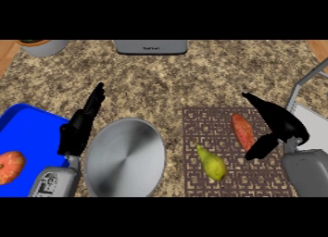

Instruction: Pick the sweet potato from the placemat and place it in the tiered shelf

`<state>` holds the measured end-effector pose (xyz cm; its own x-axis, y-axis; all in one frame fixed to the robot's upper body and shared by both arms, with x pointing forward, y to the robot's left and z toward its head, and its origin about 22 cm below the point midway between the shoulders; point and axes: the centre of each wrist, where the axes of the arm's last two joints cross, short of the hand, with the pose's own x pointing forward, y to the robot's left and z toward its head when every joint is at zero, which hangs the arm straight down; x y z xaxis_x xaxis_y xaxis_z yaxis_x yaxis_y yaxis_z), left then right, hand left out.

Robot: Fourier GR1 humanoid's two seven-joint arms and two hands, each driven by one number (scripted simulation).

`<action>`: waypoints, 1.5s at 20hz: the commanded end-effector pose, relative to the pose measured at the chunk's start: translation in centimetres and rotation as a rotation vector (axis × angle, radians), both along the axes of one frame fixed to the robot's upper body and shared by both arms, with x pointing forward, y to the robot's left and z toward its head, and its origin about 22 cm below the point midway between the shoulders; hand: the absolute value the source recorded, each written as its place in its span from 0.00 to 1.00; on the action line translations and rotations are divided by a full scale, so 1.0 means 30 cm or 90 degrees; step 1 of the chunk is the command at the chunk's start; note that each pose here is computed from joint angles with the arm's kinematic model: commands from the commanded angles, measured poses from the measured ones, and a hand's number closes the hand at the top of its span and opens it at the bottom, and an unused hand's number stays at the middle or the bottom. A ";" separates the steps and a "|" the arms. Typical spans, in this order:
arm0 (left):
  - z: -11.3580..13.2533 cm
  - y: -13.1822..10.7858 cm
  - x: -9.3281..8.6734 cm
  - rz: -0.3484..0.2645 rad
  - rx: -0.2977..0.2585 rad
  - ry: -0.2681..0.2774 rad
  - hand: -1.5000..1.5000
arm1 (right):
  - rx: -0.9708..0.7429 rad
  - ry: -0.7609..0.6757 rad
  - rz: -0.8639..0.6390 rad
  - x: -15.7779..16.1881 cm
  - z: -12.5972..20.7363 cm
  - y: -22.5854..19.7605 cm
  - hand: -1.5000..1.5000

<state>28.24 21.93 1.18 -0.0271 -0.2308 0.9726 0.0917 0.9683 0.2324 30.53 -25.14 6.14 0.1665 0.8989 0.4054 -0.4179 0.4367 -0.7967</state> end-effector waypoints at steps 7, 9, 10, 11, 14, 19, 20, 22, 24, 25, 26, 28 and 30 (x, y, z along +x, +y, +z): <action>0.023 -0.010 -0.032 -0.004 -0.003 0.001 0.50 | 0.007 0.020 0.011 -0.012 -0.033 0.019 0.00; 0.004 0.032 -0.001 0.003 -0.002 0.010 0.50 | 0.008 0.017 0.010 0.007 -0.116 0.006 0.00; 0.038 -0.056 -0.010 0.003 -0.002 -0.004 0.50 | 0.006 0.024 0.014 0.004 -0.087 -0.005 0.00; 0.034 0.004 -0.007 0.007 0.003 0.002 0.50 | 0.005 0.025 0.024 -0.029 -0.163 -0.022 0.00; 0.003 0.038 0.004 0.002 -0.002 0.000 0.50 | 0.001 0.023 0.025 -0.017 -0.030 -0.040 0.00; -0.001 -0.029 -0.063 -0.005 -0.009 -0.002 0.50 | -0.028 0.044 0.066 -0.003 -0.207 0.002 1.00; 0.031 -0.010 0.026 -0.008 0.005 0.000 0.50 | -0.049 0.029 0.081 -0.067 -0.117 -0.030 1.00; -0.005 -0.005 -0.011 -0.003 0.003 0.008 0.50 | -0.061 0.015 0.092 -0.019 -0.183 0.017 1.00; 0.036 0.016 0.029 0.012 0.004 -0.005 0.50 | -0.047 -0.008 0.088 -0.014 -0.115 -0.028 1.00; -0.011 0.066 -0.011 0.004 0.006 0.008 0.50 | -0.057 -0.016 0.084 -0.055 -0.171 -0.046 1.00; 0.050 -0.003 0.037 0.001 0.002 0.003 0.50 | -0.046 -0.014 0.086 -0.036 -0.117 -0.011 1.00; 0.040 0.063 -0.026 0.002 0.008 0.002 0.50 | -0.061 -0.016 -0.082 -0.009 -0.133 0.109 1.00; -0.002 0.028 0.000 0.006 -0.002 0.001 0.50 | -0.045 -0.025 -0.224 -0.028 -0.144 0.166 1.00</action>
